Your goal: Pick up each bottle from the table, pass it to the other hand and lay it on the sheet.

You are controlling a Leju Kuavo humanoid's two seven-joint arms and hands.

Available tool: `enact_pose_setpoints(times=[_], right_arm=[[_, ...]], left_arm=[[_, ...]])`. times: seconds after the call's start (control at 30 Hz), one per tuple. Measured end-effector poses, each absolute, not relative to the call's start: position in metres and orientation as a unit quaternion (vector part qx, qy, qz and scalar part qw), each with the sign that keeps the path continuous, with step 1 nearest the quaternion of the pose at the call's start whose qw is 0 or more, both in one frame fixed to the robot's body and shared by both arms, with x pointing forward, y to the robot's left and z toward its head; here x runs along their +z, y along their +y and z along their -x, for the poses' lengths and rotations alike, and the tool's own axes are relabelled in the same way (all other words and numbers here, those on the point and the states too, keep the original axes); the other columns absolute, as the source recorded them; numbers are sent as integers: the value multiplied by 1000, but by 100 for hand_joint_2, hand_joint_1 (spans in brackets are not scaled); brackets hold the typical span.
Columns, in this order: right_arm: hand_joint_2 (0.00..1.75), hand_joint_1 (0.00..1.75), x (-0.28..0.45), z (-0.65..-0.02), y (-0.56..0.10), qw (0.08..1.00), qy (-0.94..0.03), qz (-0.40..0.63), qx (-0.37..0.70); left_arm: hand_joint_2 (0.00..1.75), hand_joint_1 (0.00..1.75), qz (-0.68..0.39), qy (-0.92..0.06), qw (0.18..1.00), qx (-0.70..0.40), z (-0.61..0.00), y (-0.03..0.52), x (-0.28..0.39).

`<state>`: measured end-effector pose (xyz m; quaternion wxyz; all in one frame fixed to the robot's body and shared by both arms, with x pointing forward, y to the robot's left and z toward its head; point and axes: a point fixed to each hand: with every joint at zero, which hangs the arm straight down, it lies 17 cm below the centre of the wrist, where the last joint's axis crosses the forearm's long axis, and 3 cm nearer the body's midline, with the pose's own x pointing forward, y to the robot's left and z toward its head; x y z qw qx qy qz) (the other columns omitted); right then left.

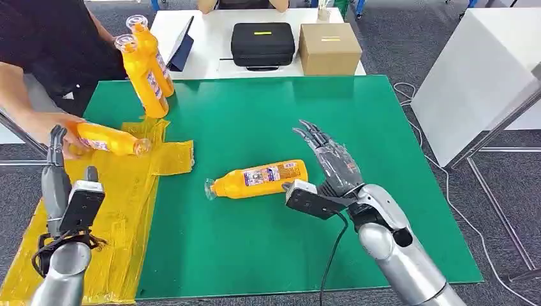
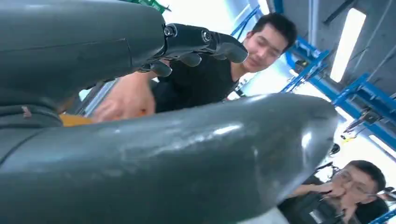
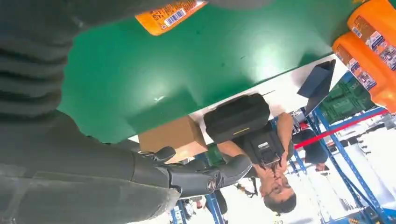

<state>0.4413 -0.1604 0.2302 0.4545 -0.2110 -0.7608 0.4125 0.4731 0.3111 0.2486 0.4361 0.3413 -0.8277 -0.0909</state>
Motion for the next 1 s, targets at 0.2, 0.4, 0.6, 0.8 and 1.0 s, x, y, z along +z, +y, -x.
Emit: enact_pose_setpoints(times=[0.2,0.4,0.6,0.8,1.0], right_arm=[[175,0,226,-473,-167,458,-718,272,447],[175,0,198,-512,-164,475,-648,292,518],[175,0,143,-517,-159,489,-582,294,580],[175,0,111,-510,-154,493,-552,287,608],[175,0,81,-501,-152,509,-517,271,633]], left_arm=[[0,0,-269,-869,414,-13,-468,321,291],[0,0,-240,-893,380,1,-477,314,331],[0,0,-223,-902,369,3,-487,302,346],[0,0,-220,-902,372,-3,-492,297,344],[0,0,-208,-905,371,-8,-502,288,351]])
